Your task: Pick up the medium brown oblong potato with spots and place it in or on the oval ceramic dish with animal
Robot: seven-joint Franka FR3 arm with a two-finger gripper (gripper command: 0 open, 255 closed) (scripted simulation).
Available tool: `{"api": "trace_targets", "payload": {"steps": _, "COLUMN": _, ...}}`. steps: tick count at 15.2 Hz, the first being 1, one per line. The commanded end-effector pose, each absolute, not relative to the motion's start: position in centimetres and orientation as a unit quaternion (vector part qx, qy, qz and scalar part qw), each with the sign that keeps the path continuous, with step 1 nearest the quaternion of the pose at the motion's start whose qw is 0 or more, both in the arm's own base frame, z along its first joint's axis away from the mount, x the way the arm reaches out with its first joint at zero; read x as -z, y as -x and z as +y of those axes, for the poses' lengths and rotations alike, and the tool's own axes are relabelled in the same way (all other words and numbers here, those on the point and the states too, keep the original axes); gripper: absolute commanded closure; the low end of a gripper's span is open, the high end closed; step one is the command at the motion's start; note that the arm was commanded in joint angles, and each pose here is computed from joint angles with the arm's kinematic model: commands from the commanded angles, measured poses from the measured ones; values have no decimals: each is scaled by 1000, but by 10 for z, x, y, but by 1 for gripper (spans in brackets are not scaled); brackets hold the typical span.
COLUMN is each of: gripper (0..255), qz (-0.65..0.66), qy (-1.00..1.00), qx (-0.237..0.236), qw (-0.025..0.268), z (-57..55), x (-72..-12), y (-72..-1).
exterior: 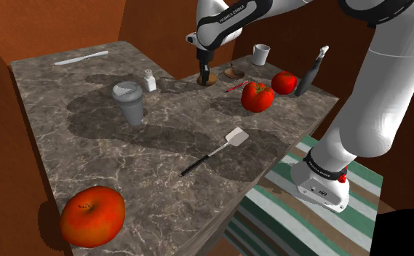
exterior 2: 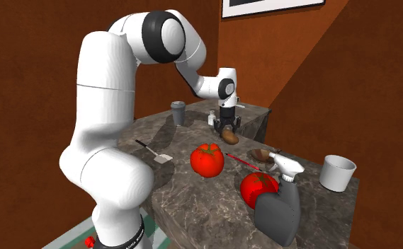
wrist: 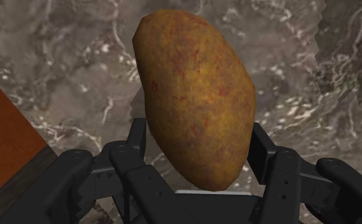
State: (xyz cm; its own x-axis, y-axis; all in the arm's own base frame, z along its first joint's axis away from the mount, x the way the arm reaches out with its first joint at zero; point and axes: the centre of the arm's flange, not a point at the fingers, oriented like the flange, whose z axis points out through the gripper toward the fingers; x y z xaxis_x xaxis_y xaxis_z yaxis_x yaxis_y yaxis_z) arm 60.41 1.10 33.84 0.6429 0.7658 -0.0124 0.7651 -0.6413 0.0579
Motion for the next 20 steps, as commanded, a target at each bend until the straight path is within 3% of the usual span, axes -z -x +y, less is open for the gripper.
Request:
{"api": "trace_targets", "payload": {"steps": 1, "gripper": 255, "qz": 423, "qy": -906, "qx": -7, "qw": 29, "z": 12, "x": -349, "y": -604}}
{"api": "trace_targets", "payload": {"steps": 20, "gripper": 255, "qz": 423, "qy": -906, "qx": -7, "qw": 29, "z": 12, "x": -449, "y": -604}}
